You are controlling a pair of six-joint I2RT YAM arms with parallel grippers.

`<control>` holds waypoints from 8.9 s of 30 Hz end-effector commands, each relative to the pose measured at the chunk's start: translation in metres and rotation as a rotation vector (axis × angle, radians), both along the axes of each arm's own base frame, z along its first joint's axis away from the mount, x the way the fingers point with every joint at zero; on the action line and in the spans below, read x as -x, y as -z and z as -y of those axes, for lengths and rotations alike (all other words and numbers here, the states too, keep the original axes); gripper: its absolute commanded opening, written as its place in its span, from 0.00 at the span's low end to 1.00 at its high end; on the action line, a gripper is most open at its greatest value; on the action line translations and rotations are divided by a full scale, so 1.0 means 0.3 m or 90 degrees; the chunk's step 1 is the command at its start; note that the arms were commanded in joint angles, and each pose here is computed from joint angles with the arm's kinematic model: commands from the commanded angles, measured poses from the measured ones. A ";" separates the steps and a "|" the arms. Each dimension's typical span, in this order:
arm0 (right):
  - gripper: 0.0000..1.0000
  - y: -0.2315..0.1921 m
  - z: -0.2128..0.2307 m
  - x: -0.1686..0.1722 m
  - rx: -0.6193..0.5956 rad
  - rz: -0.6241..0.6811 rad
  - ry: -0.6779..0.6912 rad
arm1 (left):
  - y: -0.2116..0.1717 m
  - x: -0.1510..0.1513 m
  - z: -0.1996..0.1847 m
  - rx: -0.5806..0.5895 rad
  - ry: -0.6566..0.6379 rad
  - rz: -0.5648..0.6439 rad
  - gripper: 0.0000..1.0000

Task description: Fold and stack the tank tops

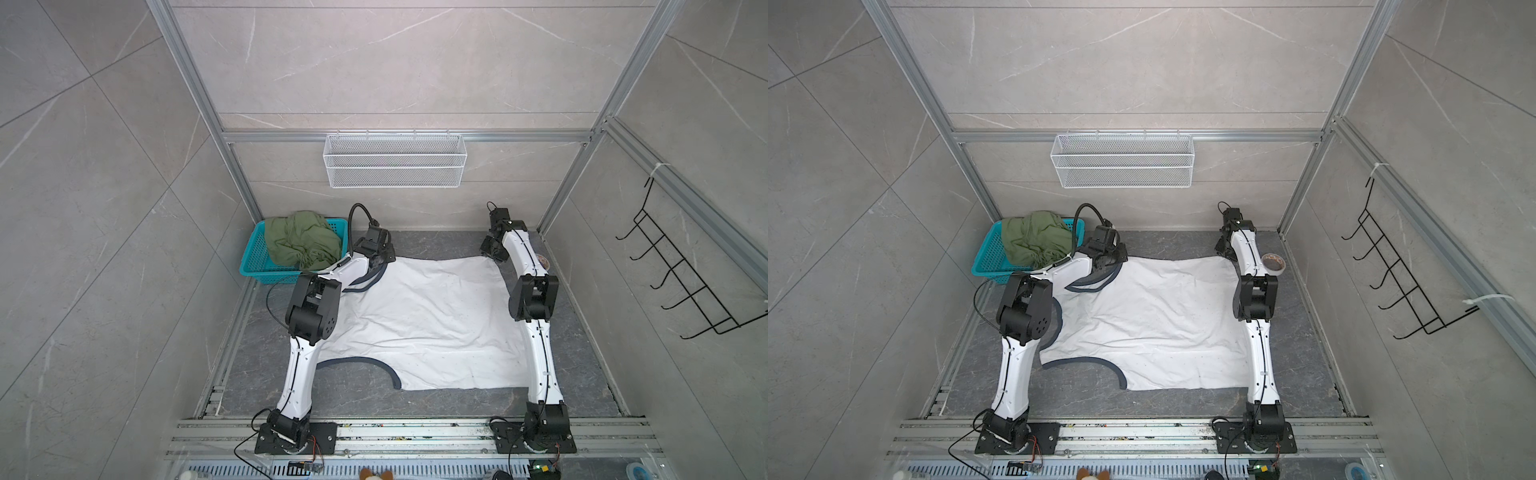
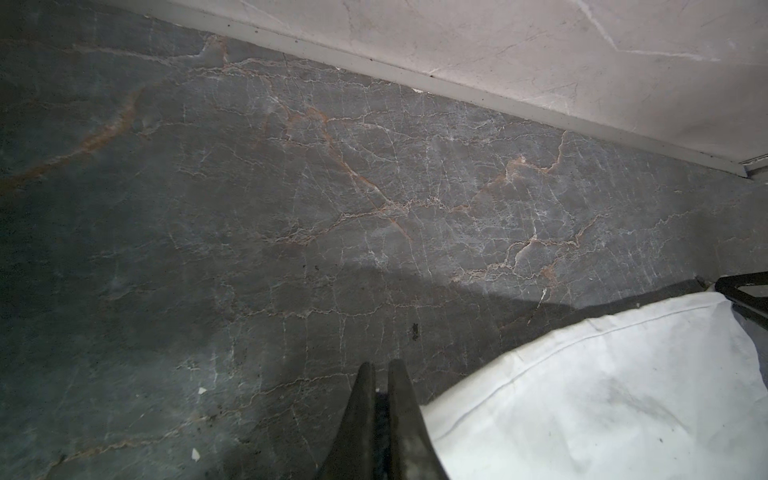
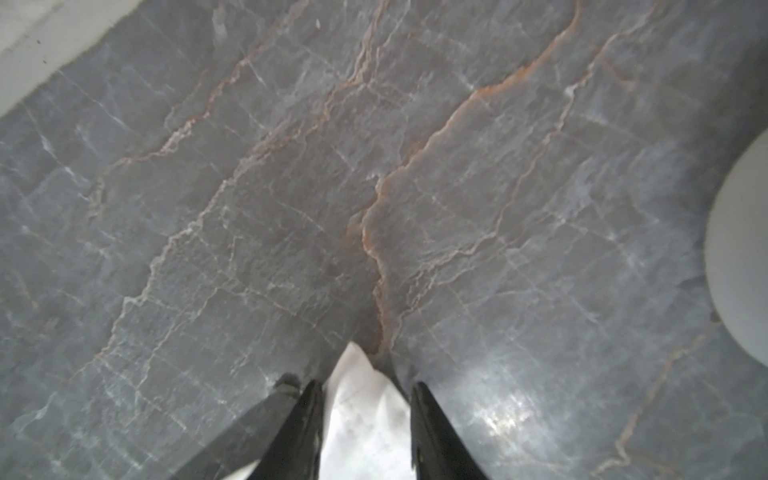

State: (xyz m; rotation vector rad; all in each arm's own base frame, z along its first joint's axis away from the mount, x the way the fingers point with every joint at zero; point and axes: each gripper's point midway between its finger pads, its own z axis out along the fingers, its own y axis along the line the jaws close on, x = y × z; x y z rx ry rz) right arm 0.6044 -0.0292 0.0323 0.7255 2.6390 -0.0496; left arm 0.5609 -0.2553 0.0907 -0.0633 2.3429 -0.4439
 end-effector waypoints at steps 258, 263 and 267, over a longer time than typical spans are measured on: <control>0.59 0.095 0.020 0.734 -0.215 -0.022 0.253 | 0.192 0.760 0.217 -0.041 0.141 -0.231 0.55; 0.59 0.080 0.112 0.749 -0.188 -0.013 0.290 | 0.204 0.813 0.308 -0.024 0.177 -0.244 0.56; 0.59 0.019 0.142 0.737 -0.165 0.021 0.277 | 0.126 0.799 0.297 -0.036 0.174 -0.208 0.57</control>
